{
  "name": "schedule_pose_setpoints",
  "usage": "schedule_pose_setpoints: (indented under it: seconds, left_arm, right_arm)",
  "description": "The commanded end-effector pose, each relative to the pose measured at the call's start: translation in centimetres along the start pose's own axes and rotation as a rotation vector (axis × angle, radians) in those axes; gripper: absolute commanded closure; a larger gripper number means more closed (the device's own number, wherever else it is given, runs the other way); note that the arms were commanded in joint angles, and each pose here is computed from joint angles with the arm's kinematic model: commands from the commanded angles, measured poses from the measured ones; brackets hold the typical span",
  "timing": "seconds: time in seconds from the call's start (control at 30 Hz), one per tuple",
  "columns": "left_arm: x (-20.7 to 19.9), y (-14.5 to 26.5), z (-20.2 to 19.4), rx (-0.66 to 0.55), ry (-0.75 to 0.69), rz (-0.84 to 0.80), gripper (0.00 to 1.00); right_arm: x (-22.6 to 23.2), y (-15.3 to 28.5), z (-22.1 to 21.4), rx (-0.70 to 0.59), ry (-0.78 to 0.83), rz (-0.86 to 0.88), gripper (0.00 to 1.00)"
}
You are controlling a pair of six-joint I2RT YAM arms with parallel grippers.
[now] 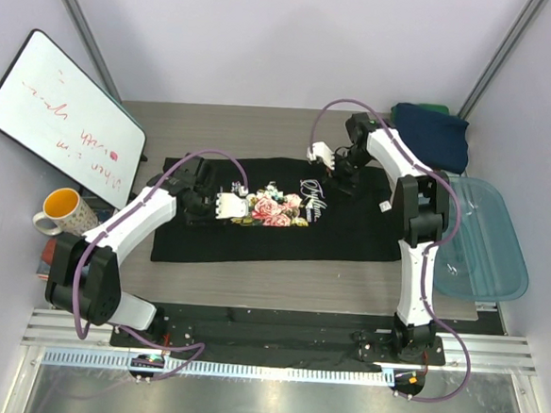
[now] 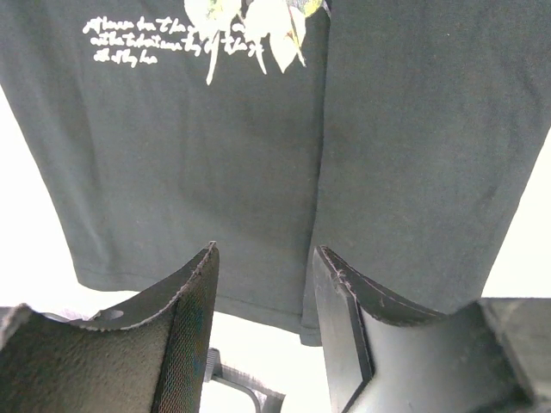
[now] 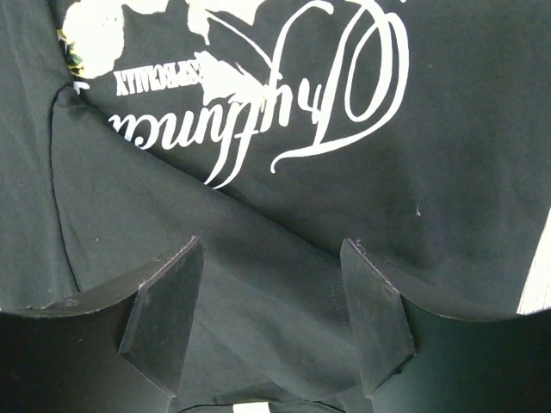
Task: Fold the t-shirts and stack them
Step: Fold the flattened tshirt in 1/3 of the way
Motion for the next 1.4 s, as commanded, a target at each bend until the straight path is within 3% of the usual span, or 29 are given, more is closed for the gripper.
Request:
schedule_pose_setpoints:
  seconds: [0.0, 0.27, 0.47, 0.53, 0.57, 0.67, 0.83, 1.23, 1.37]
  left_arm:
    - [0.4, 0.1, 0.2, -0.012, -0.019, 0.025, 0.51]
    - [0.5, -0.6, 0.2, -0.009, -0.024, 0.006, 0.52]
    - [0.8, -0.8, 0.3, -0.006, -0.028, 0.003, 0.53]
    - [0.9, -0.8, 0.3, -0.005, -0.028, 0.005, 0.53]
    - [0.9, -0.9, 0.2, -0.004, -0.028, 0.003, 0.53]
    - [0.8, -1.0, 0.2, -0.001, -0.026, 0.001, 0.53]
    - [0.6, -1.2, 0.1, -0.002, -0.023, -0.010, 0.53]
    - [1.3, -1.8, 0.4, -0.012, -0.022, -0.017, 0.53]
    - [1.3, -1.8, 0.3, -0.003, -0.033, -0.015, 0.53]
  right_arm:
    - [0.2, 0.1, 0.8, -0.013, 0.046, 0.022, 0.29]
    - [-0.2, -1.3, 0.3, 0.030, 0.097, 0.046, 0.30]
    - [-0.8, -2.0, -0.3, 0.081, 0.153, 0.071, 0.40]
    - [-0.7, -2.2, -0.6, 0.096, 0.154, 0.089, 0.59]
    - [-0.7, -2.2, -0.6, 0.103, 0.152, 0.092, 0.75]
    - [-0.4, -1.8, -0.4, 0.106, 0.146, 0.089, 0.91]
    - [0.1, -0.2, 0.2, 0.110, 0.158, 0.060, 0.99]
    - [1.3, 4.0, 2.6, 0.110, 0.233, -0.039, 0.99]
    - [2.9, 4.5, 2.4, 0.121, 0.227, 0.008, 0.99]
Point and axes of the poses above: each gripper's point midway between its finger pads, its own y axis back along the fingers, its own x axis along the line the jaws close on, z = x × y, the point moved 10 cm from there along y, back along the fingers, and after that the axes turned 2 degrees about y, right-handed, at the moved point
